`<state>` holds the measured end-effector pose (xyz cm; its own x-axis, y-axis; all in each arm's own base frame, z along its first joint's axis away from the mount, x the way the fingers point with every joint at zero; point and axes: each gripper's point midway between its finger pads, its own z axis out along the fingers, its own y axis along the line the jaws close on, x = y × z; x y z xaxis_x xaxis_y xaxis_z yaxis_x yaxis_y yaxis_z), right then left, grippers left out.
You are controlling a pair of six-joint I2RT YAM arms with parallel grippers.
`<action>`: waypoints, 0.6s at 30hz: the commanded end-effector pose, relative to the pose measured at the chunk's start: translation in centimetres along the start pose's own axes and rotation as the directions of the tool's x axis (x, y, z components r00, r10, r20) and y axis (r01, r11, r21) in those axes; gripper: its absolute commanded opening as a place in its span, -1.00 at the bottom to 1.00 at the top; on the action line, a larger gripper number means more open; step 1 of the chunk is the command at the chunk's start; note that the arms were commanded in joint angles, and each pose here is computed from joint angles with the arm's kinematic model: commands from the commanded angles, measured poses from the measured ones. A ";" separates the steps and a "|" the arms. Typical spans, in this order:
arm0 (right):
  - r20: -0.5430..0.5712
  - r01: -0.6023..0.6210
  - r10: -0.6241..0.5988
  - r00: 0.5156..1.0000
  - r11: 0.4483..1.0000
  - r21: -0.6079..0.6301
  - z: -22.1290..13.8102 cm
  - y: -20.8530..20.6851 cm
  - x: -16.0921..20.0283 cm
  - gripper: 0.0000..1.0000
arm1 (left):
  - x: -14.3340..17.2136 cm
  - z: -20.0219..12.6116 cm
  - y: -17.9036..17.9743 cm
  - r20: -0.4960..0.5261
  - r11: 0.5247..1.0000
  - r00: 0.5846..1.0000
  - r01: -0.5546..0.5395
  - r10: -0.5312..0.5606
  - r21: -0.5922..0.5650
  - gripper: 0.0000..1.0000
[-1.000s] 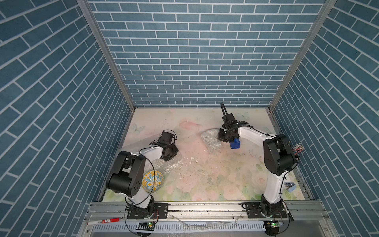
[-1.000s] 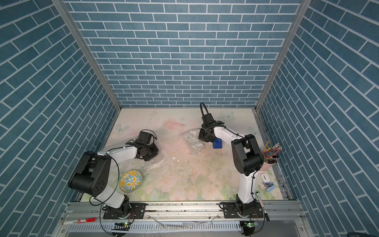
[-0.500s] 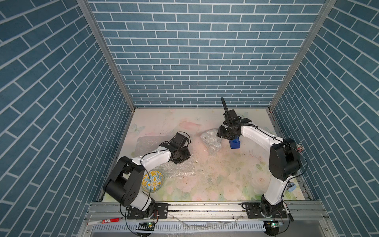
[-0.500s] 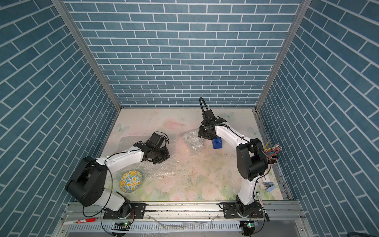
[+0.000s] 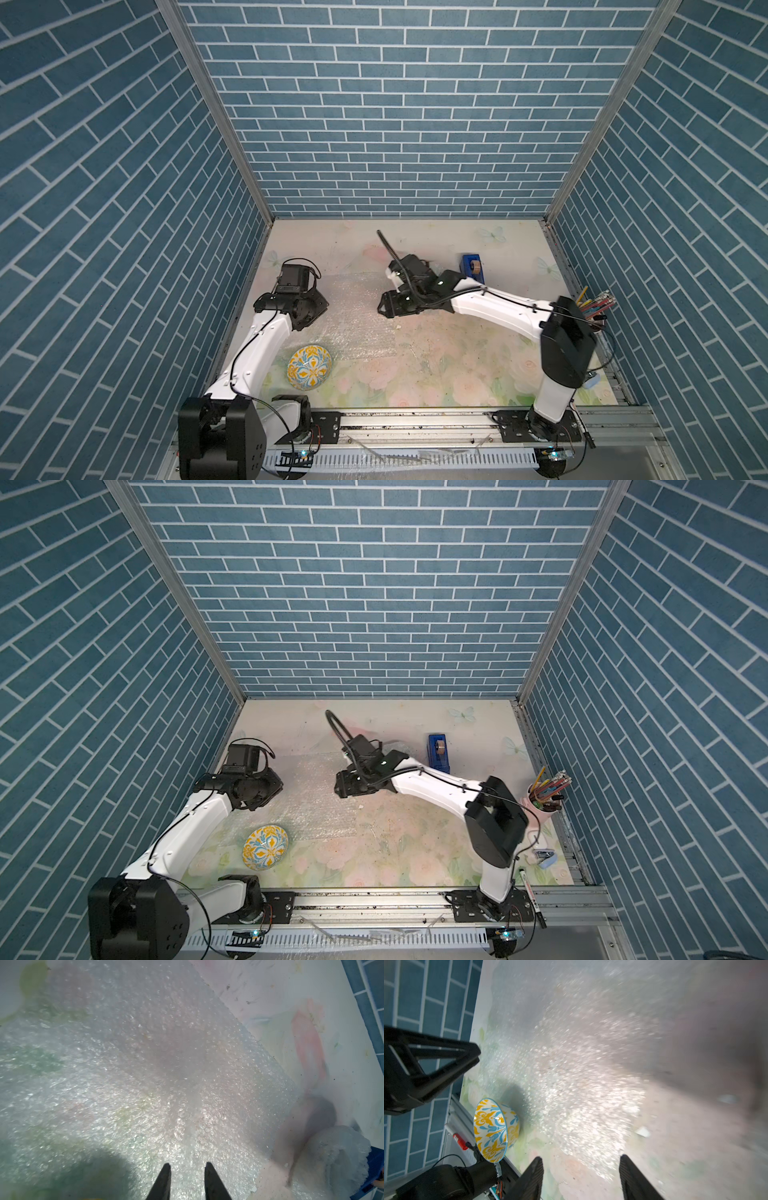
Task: Wrap bowls in bubble wrap
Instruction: Pick up the bowl from the corner of the board.
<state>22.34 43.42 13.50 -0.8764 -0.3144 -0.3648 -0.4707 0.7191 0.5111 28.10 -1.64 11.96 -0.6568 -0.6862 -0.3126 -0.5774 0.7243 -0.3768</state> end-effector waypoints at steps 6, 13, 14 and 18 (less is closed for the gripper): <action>-0.161 0.081 -0.113 0.980 0.978 -0.194 5.9 7.9 1.5 0.18 | -2.3 -2.2 2.3 0.047 0.997 0.996 0.074 -0.074 -0.008 -0.40; -0.318 0.059 -0.134 0.939 0.971 -0.233 9.1 9.1 3.4 0.08 | -3.0 -2.7 3.8 0.080 0.991 0.989 0.127 -0.123 -0.042 -0.39; -0.328 0.060 -0.136 0.935 0.971 -0.230 9.4 9.3 3.5 0.08 | -3.1 -2.7 4.2 0.080 0.989 0.987 0.141 -0.137 -0.049 -0.40; -0.406 0.048 -0.139 0.903 0.973 -0.226 10.8 9.8 5.4 0.08 | -3.2 -2.6 5.6 0.081 0.977 0.976 0.207 -0.203 -0.050 -0.39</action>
<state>17.11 56.25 9.66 -0.8051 -0.5616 -0.1909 -0.5306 0.5380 0.6550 26.62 4.17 13.43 -0.5077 -0.7998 -0.3202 -0.6973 0.5998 -0.3926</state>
